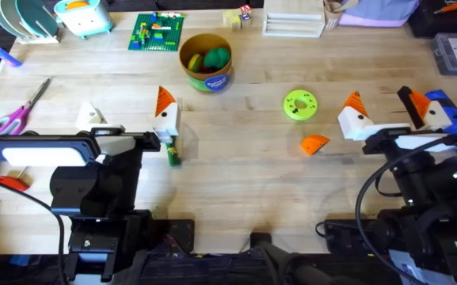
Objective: Pick up the gripper from the table and insert it into the empty holder that is missing its gripper. Then pick up a screw, insert it into the mounting hole, and use the screwdriver to tighten it. Finally, clean up the table by picking up the vegetable and placing it into the bucket.
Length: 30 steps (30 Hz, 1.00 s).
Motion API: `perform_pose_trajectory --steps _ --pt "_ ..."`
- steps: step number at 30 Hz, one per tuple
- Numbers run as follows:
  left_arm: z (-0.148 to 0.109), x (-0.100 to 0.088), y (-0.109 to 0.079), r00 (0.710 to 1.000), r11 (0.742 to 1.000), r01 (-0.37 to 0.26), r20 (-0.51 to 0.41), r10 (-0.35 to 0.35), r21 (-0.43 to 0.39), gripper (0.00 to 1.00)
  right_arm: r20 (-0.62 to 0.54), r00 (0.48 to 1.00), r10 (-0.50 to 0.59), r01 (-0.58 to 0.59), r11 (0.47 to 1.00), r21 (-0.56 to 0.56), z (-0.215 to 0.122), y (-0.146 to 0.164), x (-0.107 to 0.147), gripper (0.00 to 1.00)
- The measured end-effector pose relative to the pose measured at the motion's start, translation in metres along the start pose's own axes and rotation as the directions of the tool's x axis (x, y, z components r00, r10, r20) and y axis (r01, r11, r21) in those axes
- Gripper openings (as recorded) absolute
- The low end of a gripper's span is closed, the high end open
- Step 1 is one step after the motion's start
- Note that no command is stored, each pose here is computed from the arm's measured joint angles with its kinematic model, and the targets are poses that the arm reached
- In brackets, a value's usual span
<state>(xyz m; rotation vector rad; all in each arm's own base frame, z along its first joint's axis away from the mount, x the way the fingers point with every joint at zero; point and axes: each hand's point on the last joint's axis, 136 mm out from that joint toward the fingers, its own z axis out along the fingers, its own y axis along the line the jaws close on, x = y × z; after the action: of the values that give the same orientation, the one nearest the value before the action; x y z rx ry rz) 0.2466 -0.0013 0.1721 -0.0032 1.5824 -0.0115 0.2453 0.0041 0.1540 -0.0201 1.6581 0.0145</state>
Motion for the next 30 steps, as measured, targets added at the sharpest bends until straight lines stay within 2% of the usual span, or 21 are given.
perform_pose_trajectory --steps 9,13,19,21,24,25,26,28,30 --pt "0.0 0.002 -0.004 1.0 1.0 0.0 -0.009 0.0 0.022 0.992 -0.005 1.0 0.0 0.0 1.0 0.0 0.0 0.0 0.001 0.991" --pt "-0.006 0.007 -0.005 0.995 1.0 0.004 -0.101 -0.001 0.028 0.992 0.003 1.0 0.0 0.0 1.0 -0.002 0.0 0.0 -0.001 0.991" --pt "-0.028 -0.029 -0.006 0.969 1.0 0.011 -0.249 -0.004 0.029 0.991 -0.111 0.994 0.014 -0.015 1.0 -0.007 -0.01 0.001 -0.002 0.991" --pt "-0.034 -0.041 -0.006 0.943 1.0 0.014 -0.332 -0.004 0.028 0.991 -0.142 0.99 0.018 -0.019 1.0 -0.006 -0.016 0.002 -0.016 0.991" --pt "-0.04 -0.054 -0.007 0.891 0.999 0.02 -0.454 -0.004 0.03 0.992 -0.175 0.984 0.023 -0.024 1.0 -0.008 -0.027 0.002 -0.044 0.991" --pt "-0.042 -0.067 -0.011 0.825 0.998 0.036 -0.565 -0.005 0.045 0.992 -0.224 0.974 0.024 -0.026 1.0 -0.007 -0.037 0.002 -0.066 0.992" --pt "-0.042 -0.072 -0.012 0.806 0.998 0.041 -0.592 -0.005 0.048 0.992 -0.244 0.969 0.024 -0.027 1.0 -0.007 -0.04 0.002 -0.071 0.992" --pt "-0.04 -0.083 -0.014 0.78 0.998 0.048 -0.626 -0.005 0.052 0.992 -0.277 0.961 0.025 -0.028 1.0 -0.006 -0.044 0.003 -0.079 0.991" --pt "-0.036 -0.094 -0.015 0.772 0.997 0.053 -0.636 -0.005 0.056 0.993 -0.291 0.956 0.025 -0.029 1.0 -0.008 -0.046 0.003 -0.087 0.992"
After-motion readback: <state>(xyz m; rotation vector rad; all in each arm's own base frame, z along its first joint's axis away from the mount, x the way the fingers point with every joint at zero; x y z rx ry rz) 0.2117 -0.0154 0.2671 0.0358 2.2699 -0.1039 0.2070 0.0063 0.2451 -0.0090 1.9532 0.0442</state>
